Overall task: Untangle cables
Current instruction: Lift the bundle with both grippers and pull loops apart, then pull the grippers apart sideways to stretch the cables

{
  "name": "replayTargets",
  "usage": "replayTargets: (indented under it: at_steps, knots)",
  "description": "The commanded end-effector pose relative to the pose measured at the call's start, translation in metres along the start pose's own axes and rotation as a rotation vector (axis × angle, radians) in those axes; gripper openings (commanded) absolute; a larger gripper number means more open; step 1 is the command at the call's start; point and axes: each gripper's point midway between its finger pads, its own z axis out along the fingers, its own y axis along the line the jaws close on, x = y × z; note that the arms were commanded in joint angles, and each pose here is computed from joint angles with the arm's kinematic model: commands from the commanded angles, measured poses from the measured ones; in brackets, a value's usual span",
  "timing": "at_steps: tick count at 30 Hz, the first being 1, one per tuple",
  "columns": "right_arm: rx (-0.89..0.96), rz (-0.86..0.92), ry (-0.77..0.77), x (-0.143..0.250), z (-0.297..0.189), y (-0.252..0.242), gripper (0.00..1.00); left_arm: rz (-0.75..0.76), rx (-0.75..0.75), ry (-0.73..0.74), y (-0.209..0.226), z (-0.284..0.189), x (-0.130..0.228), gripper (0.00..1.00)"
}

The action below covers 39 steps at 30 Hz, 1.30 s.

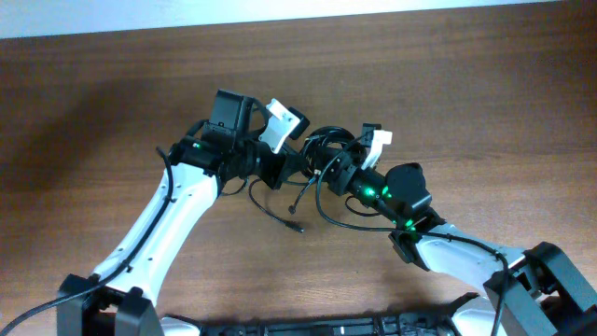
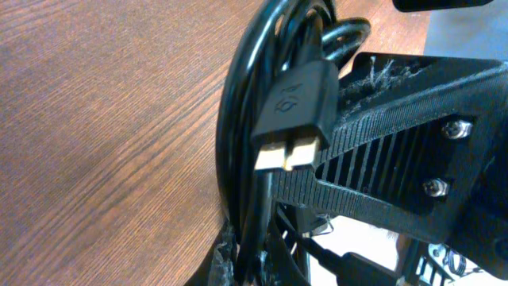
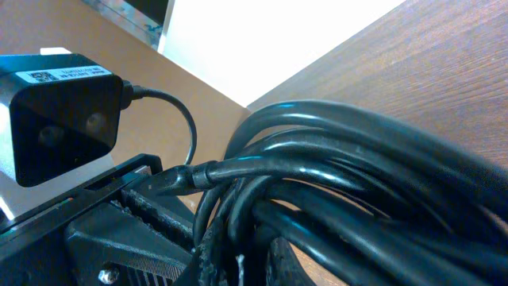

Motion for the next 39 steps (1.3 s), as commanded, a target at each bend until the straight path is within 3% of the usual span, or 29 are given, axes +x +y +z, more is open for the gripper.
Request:
replayTargets:
  at_steps: [1,5,9,15,19,22,27,30,33,39]
  knots:
    - [-0.126,-0.037,0.075,0.006,0.003,0.025,0.04,0.041,-0.065,0.015,0.006,0.000,0.002,0.00]
    - [-0.418,-0.187,0.091,-0.009,-0.021,0.079,0.04,-0.029,-0.238,0.045,0.035,-0.004,0.008,0.00]
    - [-0.379,-0.139,0.022,-0.039,-0.028,0.065,0.04,-0.030,-0.236,0.046,0.035,-0.004,0.008,0.00]
    - [-0.206,-0.048,-0.176,-0.083,-0.027,0.028,0.04,-0.027,-0.112,0.025,0.014,0.000,0.004,0.00]
    - [0.082,0.079,-0.263,-0.096,-0.030,-0.043,0.04,0.008,-0.138,0.055,0.022,-0.004,0.012,0.00]
    - [0.222,0.157,-0.242,-0.100,-0.049,-0.090,0.04,-0.077,-0.284,0.094,0.059,-0.029,0.029,0.00]
    - [0.404,0.304,-0.172,-0.085,-0.080,-0.146,0.04,-0.402,-0.377,-0.104,0.113,-0.081,0.020,0.00]
    - [0.364,0.204,-0.102,-0.079,-0.078,-0.139,0.18,-0.373,-0.211,-0.197,0.095,-0.082,-0.002,0.00]
    - [0.223,0.082,0.006,-0.067,-0.067,-0.111,0.51,-0.304,-0.065,-0.241,0.067,-0.075,-0.022,0.00]
    - [0.097,-0.077,0.176,-0.017,-0.038,-0.072,0.73,-0.222,-0.006,-0.232,0.042,-0.060,-0.032,0.00]
